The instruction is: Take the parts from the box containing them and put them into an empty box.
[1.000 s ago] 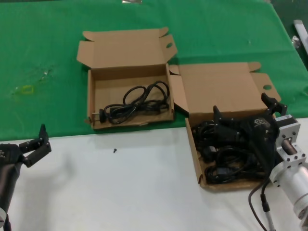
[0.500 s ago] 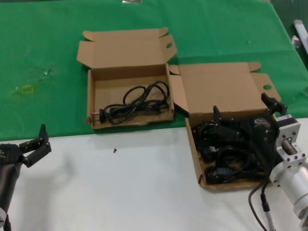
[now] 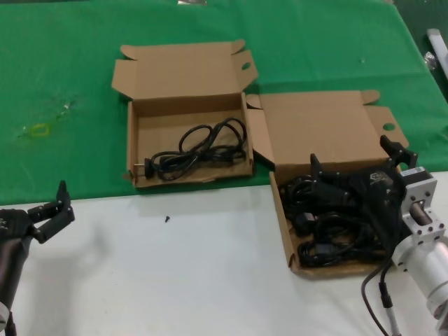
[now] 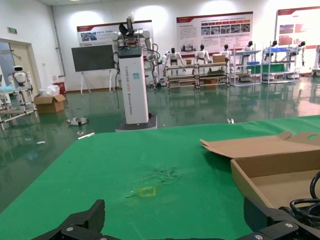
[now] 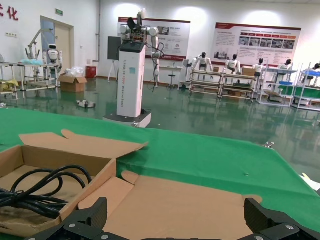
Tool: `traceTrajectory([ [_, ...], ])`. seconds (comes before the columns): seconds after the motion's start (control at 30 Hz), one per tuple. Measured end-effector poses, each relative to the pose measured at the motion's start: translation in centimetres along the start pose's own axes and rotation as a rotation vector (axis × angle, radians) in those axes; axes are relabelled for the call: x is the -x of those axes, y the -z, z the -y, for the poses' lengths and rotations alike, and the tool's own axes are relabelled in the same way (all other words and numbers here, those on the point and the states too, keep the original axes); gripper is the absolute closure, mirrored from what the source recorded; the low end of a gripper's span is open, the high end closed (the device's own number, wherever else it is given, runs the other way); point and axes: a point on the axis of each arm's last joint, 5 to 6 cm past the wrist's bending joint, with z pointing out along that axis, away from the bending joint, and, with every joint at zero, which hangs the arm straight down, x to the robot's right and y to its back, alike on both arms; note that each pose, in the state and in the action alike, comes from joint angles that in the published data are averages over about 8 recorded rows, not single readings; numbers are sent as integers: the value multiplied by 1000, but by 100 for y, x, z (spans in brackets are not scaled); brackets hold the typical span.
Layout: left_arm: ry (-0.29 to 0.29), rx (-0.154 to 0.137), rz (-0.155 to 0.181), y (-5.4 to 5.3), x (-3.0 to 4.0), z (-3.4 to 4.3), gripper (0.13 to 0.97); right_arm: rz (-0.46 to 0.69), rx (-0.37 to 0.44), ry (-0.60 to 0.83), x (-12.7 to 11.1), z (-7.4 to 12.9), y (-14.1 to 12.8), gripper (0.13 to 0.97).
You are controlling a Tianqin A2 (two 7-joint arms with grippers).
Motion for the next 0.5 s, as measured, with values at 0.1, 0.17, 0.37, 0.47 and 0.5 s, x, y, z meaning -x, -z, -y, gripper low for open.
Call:
traceTrajectory([
  [0.1, 0, 0, 0, 0, 0, 0, 132, 0, 0, 0, 0, 0, 0, 130],
  [0.17, 0, 0, 0, 0, 0, 0, 132, 0, 0, 0, 0, 0, 0, 130],
  [0.37, 0, 0, 0, 0, 0, 0, 132, 0, 0, 0, 0, 0, 0, 130],
  [0.47, 0, 0, 0, 0, 0, 0, 132, 0, 0, 0, 0, 0, 0, 130],
  [0.5, 0, 0, 0, 0, 0, 0, 132, 0, 0, 0, 0, 0, 0, 130],
])
